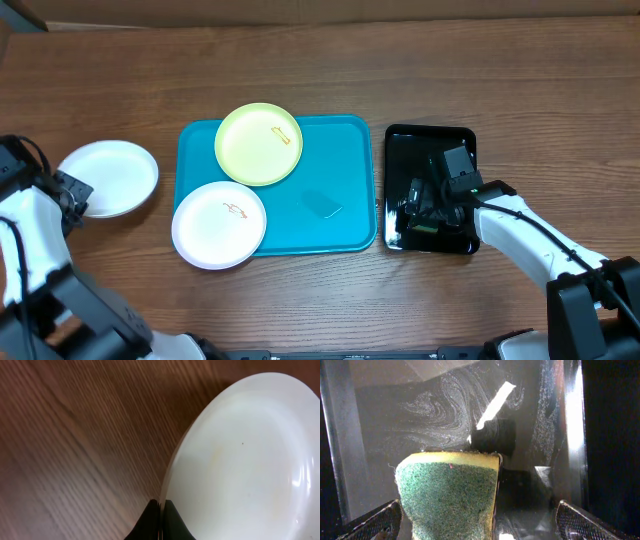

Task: Clean dirty plates on tray and stack at the side
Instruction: 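Release the plate and move the left gripper to the orange-stained plate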

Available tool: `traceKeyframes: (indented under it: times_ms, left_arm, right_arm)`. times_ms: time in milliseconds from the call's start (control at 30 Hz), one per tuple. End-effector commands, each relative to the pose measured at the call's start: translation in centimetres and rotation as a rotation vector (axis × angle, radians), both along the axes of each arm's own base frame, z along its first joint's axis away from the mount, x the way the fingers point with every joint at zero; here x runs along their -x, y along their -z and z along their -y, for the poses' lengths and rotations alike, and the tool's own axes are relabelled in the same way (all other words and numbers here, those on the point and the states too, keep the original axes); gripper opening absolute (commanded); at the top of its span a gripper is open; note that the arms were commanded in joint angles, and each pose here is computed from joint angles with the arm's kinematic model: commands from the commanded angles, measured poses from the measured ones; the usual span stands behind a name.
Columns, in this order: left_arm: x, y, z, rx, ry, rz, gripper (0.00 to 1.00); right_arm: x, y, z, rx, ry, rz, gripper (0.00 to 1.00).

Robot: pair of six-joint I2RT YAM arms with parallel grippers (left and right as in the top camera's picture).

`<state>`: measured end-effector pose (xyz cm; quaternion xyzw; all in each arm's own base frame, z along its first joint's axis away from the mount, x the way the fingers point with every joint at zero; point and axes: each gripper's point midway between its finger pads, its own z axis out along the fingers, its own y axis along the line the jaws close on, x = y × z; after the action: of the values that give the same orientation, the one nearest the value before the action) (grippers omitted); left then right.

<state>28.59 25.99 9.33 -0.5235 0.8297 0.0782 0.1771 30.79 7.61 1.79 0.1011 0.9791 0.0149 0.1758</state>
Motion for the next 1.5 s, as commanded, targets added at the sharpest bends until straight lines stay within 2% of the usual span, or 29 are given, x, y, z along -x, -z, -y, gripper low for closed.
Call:
traceKeyframes:
  times_ms: [0,400,467,500,533,600,633,667,833,933,1033,1133,1233,1267,1367,1467]
  left_arm:
    - [-0.7,1.7,-1.0,0.009,-0.022,-0.012,0.04]
    - [-2.1,6.9,-2.7,0.007,-0.029,-0.044,0.04]
    - [-2.2,7.0,-2.8,0.006,-0.029,-0.042,0.11]
    - [-2.2,7.0,-2.8,0.004,-0.028,-0.041,0.19]
    - [-2.3,6.9,-2.8,0.002,-0.025,-0.04,0.35]
    - [-2.3,6.9,-2.8,0.003,-0.024,-0.041,0.76]
    - [-2.2,7.0,-2.6,0.011,-0.015,-0.043,0.9]
    - [-2.3,6.9,-2.4,0.021,0.001,-0.044,0.99]
    - [-3.1,4.8,-0.7,0.104,0.062,-0.006,1.0]
    - [-4.2,1.9,1.3,0.199,0.106,0.077,1.0]
    - [-5.2,-1.9,4.5,0.325,0.169,0.19,0.92]
    - [-4.5,-5.2,8.1,0.413,0.217,0.242,0.88]
    - [-3.1,-7.8,10.3,0.377,0.262,0.23,0.87]
    - [-2.6,-8.7,11.0,0.361,0.283,0.226,0.84]
    - [-1.0,-11.0,13.6,0.322,0.389,0.218,0.57]
    - [1.0,-11.9,15.9,0.285,0.491,0.152,0.54]
  right_arm:
    - [0.1,0.2,0.1,-0.004,0.007,-0.003,1.0]
    - [0.1,0.2,0.1,-0.003,0.007,-0.002,1.0]
    - [0.1,0.2,0.1,-0.004,0.007,-0.002,1.0]
    - [0.1,0.2,0.1,-0.004,0.007,-0.002,1.0]
    - [0.1,0.2,0.1,-0.004,0.007,-0.001,1.0]
    - [0.0,0.2,0.1,-0.005,0.007,0.001,1.0]
    - [0.0,0.2,0.1,-0.005,0.007,0.001,1.0]
    - [0.0,0.2,0.1,-0.005,0.007,0.001,1.0]
    - [0.0,0.2,0.1,-0.005,0.007,0.001,1.0]
    - [0.0,0.2,0.1,-0.005,0.007,0.001,1.0]
    - [0.0,0.2,0.1,-0.005,0.007,0.0,1.0]
    - [0.1,0.2,-0.1,-0.015,0.002,-0.004,1.0]
    - [0.1,0.2,-0.1,-0.018,0.001,-0.004,1.0]
    - [0.1,0.2,-0.1,-0.018,0.001,-0.004,1.0]
    - [0.1,0.2,-0.1,-0.018,0.001,-0.004,1.0]
    - [0.1,0.2,-0.1,-0.018,0.001,-0.004,1.0]
